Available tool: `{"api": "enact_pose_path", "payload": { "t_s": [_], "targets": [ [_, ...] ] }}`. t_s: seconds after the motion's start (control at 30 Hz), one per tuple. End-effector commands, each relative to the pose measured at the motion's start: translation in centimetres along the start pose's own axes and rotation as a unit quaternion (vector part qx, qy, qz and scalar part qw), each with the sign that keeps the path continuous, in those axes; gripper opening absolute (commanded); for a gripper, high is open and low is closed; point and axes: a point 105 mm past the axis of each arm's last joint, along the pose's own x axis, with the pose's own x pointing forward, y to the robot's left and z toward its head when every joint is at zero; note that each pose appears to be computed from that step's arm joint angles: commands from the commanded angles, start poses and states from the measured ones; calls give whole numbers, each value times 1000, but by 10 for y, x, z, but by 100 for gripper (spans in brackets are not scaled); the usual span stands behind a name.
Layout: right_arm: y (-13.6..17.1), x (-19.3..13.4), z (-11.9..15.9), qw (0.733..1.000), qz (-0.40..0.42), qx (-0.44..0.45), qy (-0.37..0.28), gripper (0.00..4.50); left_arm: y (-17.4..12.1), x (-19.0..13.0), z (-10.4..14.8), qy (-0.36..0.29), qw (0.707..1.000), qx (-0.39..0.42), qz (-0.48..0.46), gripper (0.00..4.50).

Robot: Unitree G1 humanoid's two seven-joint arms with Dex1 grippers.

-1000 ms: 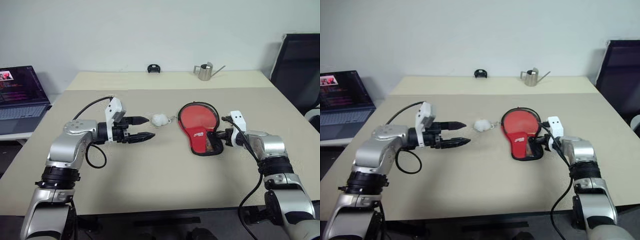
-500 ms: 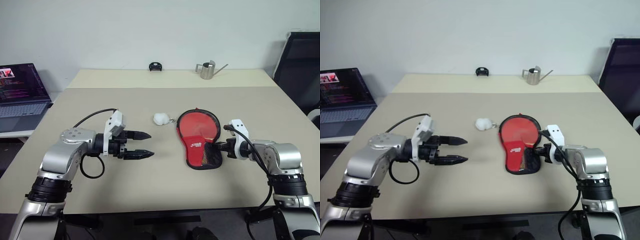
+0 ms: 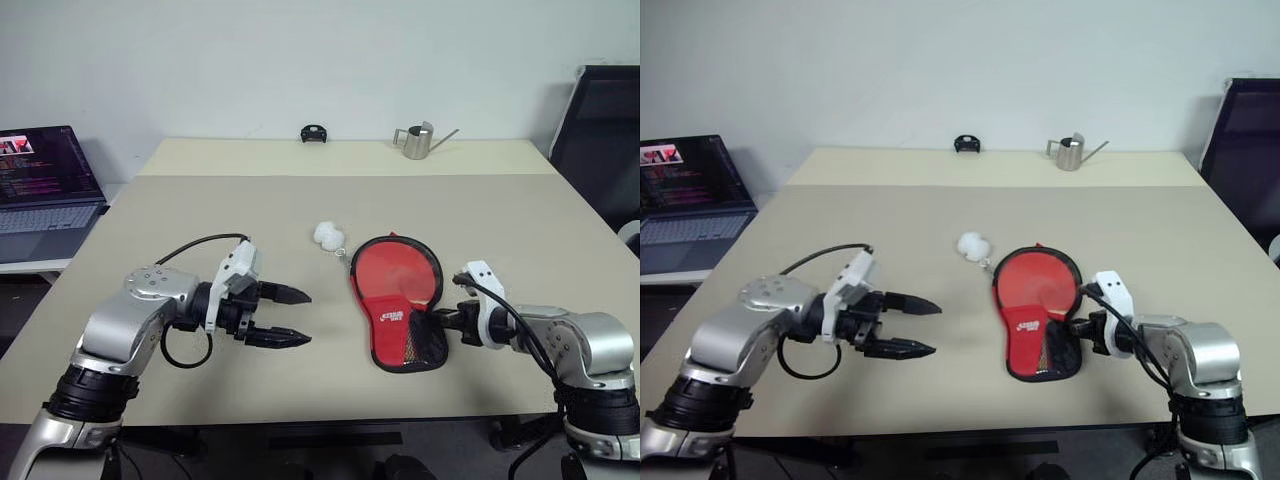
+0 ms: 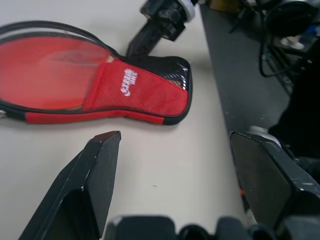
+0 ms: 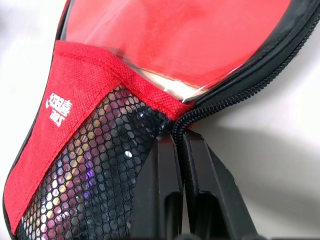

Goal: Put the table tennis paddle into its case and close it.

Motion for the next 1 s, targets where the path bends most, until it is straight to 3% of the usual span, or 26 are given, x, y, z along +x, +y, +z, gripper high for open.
{"api": "enact_pose_path", "payload": {
  "t_s": [0.03,0.5,0.9,1.0],
  "targets": [
    [12,-7,-7,1000,19,-6,8,4,-9,0,11,-6,999,27,-26,381],
    [11,-20,-26,1000,7,10,25,4,-7,4,12,0,999,34,-36,381],
    [-10,-21,-42,997,-50,33,47,4,-6,4,10,1,999,33,-31,381],
    [-13,-22,-47,996,-61,37,47,66,-7,4,9,1,999,32,-30,381]
  ]
}}
